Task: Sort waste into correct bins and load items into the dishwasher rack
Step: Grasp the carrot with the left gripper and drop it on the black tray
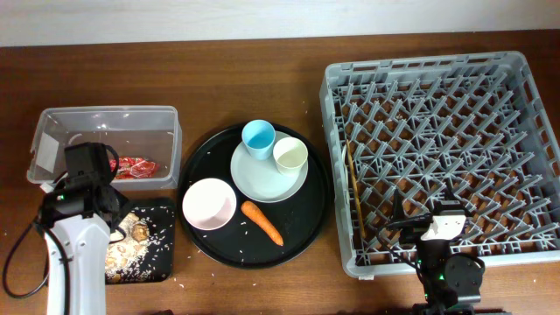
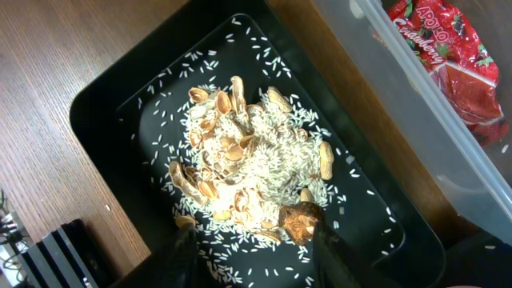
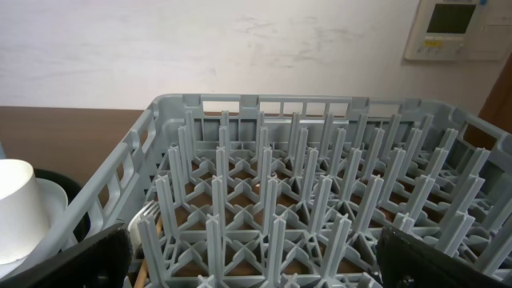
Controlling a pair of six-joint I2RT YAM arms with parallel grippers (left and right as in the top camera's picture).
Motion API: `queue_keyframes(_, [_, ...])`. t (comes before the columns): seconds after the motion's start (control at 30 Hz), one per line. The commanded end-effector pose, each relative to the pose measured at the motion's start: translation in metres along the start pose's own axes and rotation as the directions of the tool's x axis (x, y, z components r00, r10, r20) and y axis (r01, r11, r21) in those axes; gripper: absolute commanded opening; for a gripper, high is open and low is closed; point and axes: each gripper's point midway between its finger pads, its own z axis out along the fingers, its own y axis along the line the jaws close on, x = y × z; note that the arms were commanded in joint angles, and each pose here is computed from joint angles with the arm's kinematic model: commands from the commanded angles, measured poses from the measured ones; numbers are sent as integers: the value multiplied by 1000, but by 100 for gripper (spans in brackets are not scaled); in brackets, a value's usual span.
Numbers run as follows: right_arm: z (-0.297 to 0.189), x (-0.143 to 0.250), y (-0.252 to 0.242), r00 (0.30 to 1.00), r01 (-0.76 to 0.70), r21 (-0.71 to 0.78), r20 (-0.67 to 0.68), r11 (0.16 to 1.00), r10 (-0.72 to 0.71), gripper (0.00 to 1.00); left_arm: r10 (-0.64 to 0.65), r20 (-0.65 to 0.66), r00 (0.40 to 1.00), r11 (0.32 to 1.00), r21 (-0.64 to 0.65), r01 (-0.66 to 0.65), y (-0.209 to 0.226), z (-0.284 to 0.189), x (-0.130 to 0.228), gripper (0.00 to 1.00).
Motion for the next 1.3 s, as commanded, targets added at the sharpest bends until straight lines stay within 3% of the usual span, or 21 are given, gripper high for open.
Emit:
queue_keyframes(0.0, [0,3,-3,1000,-6,16,-4,1000,6,99,-13,-3,1000,1000,7,13,1,0,2,72])
queue_keyframes(0.03, [0,3,-3,1000,-6,16,-4,1000,6,99,1,-24,1000,999,44,0,-5,-1,5,71])
queue_keyframes(0.1, [0,3,-3,1000,-6,16,-4,1000,6,99,177,-58,983,943,297,-152,-41,-27,19,72])
queue_keyframes(0.17, [0,3,-3,1000,-6,16,-4,1000,6,99,381,-18,924,739,606,-293,-89,-80,61,71])
queue_keyframes(0.33, [0,3,-3,1000,-6,16,-4,1000,6,99,601,73,796,471,772,-427,-158,-153,168,66])
queue_keyframes(0.47, [0,3,-3,1000,-6,16,-4,1000,6,99,660,74,748,477,728,-493,-199,-144,234,59])
queue_keyframes(0.5, [0,3,-3,1000,-6,16,-4,1000,6,99,708,86,701,437,726,-530,-217,-136,263,75])
queue_keyframes(0.53, [0,3,-3,1000,-6,16,-4,1000,6,99,740,66,669,425,725,-542,-222,-128,281,99])
queue_keyframes(0.57, [0,3,-3,1000,-6,16,-4,1000,6,99,752,53,657,435,709,-555,-223,-118,285,96])
queue_keyframes(0.6, [0,3,-3,1000,-6,16,-4,1000,6,98,748,56,661,445,697,-563,-224,-114,283,70])
queue_keyframes(0.63, [0,3,-3,1000,-6,16,-4,1000,6,99,743,63,666,448,693,-565,-225,-114,281,30])
queue_keyframes(0.67, [0,3,-3,1000,-6,16,-4,1000,6,99,737,67,672,447,698,-559,-227,-115,281,18])
queue_keyframes(0.77, [0,3,-3,1000,-6,16,-4,1000,6,99,622,75,779,587,614,-528,-228,-102,256,16])
queue_keyframes(0.8, [0,3,-3,1000,-6,16,-4,1000,6,99,592,59,803,630,587,-508,-224,-97,252,9])
queue_keyframes(0.83, [0,3,-3,1000,-6,16,-4,1000,6,99,499,51,865,742,489,-458,-209,-84,234,1])
queue_keyframes(0.87, [0,3,-3,1000,-6,16,-4,1000,6,99,413,38,910,816,428,-388,-198,-76,224,1])
queue_keyframes(0.9, [0,3,-3,1000,-6,16,-4,1000,6,99,364,-6,932,848,416,-329,-193,-74,226,1])
queue_keyframes(0.97, [0,3,-3,1000,-6,16,-4,1000,6,99,375,-29,926,846,420,-330,-193,-74,231,2])
queue_keyframes(1.03, [0,3,-3,1000,-6,16,-4,1000,6,99,396,-46,917,858,375,-352,-191,-58,239,25])
queue_keyframes(1.1, [0,3,-3,1000,-6,16,-4,1000,6,99,420,-77,904,865,336,-373,-193,-40,252,38])
queue_keyframes(1.27, [0,3,-3,1000,-6,16,-4,1000,6,99,441,-107,891,871,290,-396,-193,-22,263,47])
